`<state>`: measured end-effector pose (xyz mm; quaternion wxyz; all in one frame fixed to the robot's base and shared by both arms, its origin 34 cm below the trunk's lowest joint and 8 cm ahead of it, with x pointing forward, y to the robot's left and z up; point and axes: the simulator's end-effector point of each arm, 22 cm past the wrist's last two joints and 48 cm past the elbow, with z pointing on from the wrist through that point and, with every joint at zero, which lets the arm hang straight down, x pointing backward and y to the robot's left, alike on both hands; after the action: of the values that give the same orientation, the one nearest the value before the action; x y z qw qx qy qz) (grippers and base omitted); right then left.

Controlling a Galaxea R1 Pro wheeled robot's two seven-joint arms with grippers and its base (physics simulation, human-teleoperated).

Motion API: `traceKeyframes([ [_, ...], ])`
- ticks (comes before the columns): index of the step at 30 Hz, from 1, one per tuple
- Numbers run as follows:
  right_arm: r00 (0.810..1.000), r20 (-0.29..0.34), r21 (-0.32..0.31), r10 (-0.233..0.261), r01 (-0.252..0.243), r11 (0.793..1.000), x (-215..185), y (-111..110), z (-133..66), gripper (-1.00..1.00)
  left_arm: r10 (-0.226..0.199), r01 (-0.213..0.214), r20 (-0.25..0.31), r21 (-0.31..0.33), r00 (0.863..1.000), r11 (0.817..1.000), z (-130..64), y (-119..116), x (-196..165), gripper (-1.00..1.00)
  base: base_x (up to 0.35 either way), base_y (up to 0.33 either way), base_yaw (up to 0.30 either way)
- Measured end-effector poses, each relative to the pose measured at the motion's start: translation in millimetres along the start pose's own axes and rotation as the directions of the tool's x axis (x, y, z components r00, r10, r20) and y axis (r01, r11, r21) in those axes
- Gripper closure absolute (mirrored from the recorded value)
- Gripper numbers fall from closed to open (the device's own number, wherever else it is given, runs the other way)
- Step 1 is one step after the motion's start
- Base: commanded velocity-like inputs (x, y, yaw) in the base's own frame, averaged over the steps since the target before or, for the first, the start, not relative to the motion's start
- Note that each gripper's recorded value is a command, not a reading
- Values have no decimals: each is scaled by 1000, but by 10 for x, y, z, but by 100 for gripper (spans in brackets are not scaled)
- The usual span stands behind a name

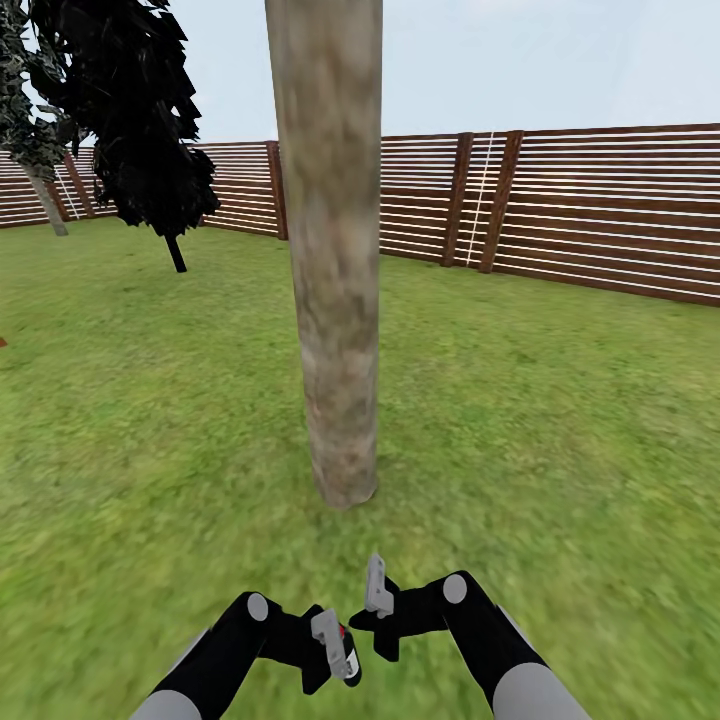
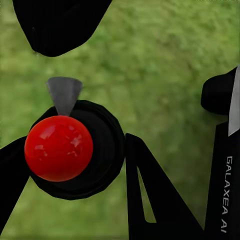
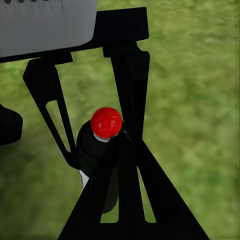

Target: In the garden, pick up the pesticide atomizer on the floor and spray pesticide onto both trees until each tree trunk is fully covered.

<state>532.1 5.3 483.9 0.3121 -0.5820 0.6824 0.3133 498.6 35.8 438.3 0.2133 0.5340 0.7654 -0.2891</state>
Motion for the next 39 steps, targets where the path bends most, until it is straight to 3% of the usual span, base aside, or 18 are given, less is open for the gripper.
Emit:
traceKeyframes([
  [39,1000,-1,1,2,-2,1000,9,-2,-2,100,-11,11,22,0,1000,1000,0,36,-94,100,0,0,0],
])
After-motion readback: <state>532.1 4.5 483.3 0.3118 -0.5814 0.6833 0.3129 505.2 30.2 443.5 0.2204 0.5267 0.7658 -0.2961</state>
